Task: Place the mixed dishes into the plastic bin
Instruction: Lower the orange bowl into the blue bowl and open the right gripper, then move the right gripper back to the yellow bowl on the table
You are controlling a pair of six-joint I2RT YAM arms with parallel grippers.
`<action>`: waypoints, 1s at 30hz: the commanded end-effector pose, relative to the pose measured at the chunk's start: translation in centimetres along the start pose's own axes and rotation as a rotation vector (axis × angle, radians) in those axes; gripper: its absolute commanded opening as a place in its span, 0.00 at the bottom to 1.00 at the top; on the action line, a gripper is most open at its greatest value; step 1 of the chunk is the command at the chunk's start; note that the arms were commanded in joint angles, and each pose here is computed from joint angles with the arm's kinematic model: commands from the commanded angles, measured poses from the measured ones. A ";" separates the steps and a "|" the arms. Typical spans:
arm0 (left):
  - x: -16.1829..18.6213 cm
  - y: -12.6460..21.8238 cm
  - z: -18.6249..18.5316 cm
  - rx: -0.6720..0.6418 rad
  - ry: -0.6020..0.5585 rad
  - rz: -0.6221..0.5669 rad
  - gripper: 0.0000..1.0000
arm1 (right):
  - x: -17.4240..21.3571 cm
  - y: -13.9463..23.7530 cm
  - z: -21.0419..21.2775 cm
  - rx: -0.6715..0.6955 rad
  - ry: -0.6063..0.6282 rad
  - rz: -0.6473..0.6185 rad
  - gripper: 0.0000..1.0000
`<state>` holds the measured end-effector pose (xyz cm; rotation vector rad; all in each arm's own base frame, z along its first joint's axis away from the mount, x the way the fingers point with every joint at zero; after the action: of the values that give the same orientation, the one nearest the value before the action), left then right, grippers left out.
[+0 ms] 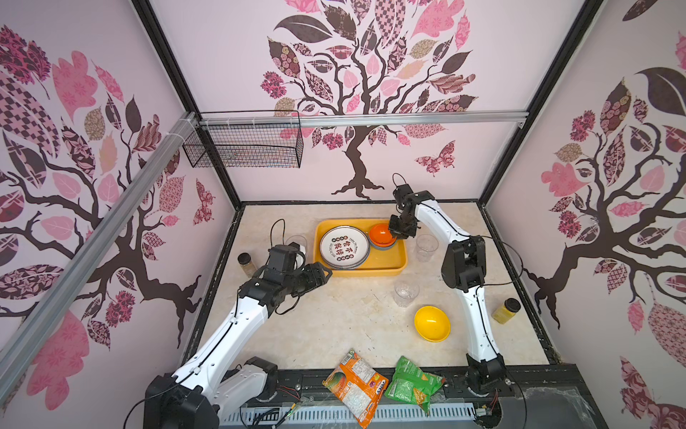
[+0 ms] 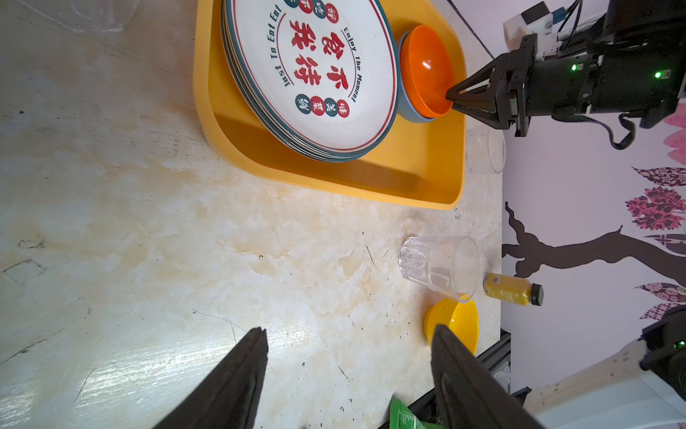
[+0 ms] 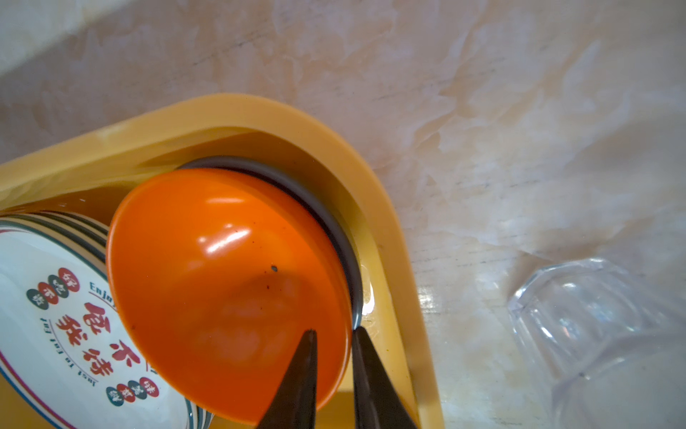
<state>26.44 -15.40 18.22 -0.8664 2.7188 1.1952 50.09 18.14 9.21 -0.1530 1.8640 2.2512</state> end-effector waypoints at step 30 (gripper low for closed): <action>3.3 -1.1 -5.2 0.191 -0.157 0.218 0.71 | 7.7 16.2 -0.2 -0.187 0.108 -0.261 0.37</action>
<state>24.62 -19.58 17.75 -0.5099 2.8449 1.0610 40.29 15.89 20.95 -0.4446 1.6260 2.2619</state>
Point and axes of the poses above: each gripper's point midway between its finger pads, its own y axis back along the fingers, its own z axis along the line the jaws close on, x = y × z, the point moved 1 cm from there along y, back along the fingers, and after that the axes turned 10 degrees about y, right-handed, at the moved point
